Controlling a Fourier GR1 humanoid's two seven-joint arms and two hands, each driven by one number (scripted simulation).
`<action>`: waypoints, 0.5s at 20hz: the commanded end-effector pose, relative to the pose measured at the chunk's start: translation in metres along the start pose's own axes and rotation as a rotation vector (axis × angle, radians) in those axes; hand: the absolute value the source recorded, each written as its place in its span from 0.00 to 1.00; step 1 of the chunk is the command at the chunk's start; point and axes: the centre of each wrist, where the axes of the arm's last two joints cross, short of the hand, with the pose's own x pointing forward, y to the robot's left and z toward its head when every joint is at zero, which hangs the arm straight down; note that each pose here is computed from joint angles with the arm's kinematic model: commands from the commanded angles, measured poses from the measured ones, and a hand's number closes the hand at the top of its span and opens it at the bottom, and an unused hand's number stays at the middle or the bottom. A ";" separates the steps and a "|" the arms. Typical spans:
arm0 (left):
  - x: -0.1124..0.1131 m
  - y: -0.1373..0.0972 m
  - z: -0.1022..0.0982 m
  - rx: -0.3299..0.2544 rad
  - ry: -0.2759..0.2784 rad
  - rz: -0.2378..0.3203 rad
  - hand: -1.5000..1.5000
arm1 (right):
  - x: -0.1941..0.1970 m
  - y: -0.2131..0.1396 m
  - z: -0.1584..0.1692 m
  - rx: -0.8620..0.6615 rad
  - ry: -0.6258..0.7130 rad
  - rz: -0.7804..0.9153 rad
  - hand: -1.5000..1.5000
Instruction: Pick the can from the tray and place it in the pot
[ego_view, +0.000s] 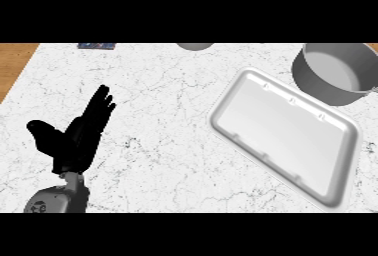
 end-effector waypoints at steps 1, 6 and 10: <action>0.015 0.008 0.004 0.000 -0.006 0.017 0.50 | -0.015 0.045 -0.010 0.085 0.108 -0.119 1.00; -0.001 0.009 -0.002 0.021 0.003 -0.014 0.50 | -0.007 0.071 -0.017 0.205 0.155 -0.263 0.00; 0.010 -0.001 -0.004 0.027 -0.006 -0.018 0.50 | -0.009 0.061 -0.022 0.138 0.125 -0.457 0.00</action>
